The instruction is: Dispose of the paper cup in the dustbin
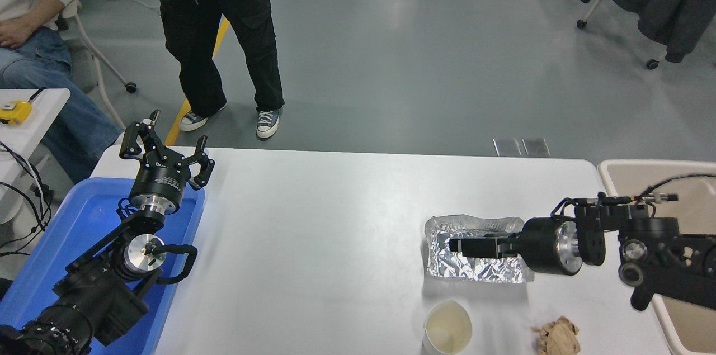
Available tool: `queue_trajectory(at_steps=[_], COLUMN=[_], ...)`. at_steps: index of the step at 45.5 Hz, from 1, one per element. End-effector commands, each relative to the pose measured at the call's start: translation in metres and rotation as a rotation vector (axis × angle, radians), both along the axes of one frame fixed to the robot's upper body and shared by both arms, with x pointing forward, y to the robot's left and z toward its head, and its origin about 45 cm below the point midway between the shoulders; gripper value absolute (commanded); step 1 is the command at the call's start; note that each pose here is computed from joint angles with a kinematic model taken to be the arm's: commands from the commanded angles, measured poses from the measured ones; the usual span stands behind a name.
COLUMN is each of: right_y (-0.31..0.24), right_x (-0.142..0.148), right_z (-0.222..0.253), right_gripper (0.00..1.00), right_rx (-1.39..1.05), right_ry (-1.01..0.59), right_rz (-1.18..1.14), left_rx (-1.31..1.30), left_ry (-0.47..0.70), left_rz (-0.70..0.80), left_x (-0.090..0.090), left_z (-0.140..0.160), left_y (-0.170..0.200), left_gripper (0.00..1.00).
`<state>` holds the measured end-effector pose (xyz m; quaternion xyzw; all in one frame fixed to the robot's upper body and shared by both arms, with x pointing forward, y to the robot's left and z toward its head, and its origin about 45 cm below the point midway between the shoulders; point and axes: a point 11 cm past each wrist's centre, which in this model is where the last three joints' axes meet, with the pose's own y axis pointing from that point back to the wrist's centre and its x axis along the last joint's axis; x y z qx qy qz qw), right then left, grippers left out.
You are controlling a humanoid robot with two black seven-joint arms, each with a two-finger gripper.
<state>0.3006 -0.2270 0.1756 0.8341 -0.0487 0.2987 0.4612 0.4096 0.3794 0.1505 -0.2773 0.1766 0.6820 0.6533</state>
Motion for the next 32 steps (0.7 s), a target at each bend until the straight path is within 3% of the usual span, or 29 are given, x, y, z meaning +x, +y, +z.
queue_trajectory(at_steps=[1,32], right_y=[0.012,0.023], right_x=[-0.016,-0.022], right_z=[-0.015,-0.043], right_gripper=[1.0,0.98], right_rx=[-0.124,-0.181], right_ry=[0.042,0.041], right_rz=[0.175,0.265], left_rx=[-0.001,-0.001], left_ry=[0.0,0.0], left_rz=[-0.002,-0.002], left_x=[0.0,0.0], left_z=[0.0,0.0], left_y=[0.0,0.0], left_gripper=[1.0,1.0])
